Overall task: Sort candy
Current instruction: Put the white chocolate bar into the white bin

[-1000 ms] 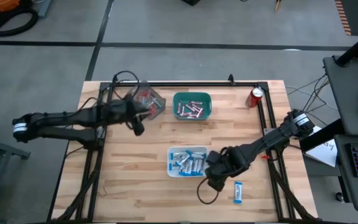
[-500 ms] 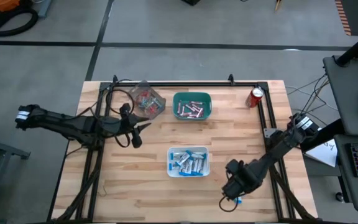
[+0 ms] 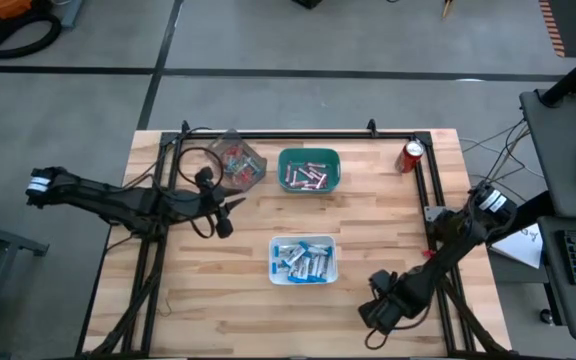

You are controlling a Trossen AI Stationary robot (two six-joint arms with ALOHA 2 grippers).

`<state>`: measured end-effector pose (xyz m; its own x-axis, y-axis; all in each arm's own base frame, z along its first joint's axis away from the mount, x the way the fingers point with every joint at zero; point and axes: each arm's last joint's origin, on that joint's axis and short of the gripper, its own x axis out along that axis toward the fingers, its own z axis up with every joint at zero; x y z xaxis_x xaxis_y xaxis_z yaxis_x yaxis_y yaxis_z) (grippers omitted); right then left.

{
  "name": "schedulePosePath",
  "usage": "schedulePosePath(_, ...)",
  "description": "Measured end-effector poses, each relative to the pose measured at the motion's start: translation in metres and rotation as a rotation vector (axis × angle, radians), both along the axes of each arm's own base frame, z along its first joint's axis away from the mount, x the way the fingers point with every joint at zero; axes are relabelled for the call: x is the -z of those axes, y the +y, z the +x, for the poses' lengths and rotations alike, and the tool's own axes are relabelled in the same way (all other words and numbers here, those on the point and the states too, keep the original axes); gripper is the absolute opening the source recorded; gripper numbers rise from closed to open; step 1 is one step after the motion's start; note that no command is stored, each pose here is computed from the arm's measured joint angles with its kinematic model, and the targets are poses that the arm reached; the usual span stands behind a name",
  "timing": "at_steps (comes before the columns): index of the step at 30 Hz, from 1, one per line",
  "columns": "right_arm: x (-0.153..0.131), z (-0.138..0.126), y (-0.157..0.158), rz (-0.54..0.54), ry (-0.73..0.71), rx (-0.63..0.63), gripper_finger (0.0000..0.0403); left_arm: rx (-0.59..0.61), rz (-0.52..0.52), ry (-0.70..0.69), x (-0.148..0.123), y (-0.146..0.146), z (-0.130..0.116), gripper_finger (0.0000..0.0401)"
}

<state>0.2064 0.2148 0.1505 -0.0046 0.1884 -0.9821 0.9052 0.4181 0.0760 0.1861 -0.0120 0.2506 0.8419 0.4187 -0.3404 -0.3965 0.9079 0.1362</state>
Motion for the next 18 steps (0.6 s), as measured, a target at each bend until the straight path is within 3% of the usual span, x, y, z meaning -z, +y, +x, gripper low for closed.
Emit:
schedulePosePath(9, 0.015, -0.007, -0.002, 0.019, -0.016, 0.008, 0.0210, -0.018, 0.013, 0.037, 0.006, 0.000, 0.005, 0.0080)
schedulePosePath(18, 0.015, -0.008, -0.003, 0.013, -0.018, -0.021, 0.0080, -0.050, 0.026, 0.063, 0.013, 0.000, 0.012, 0.0080)
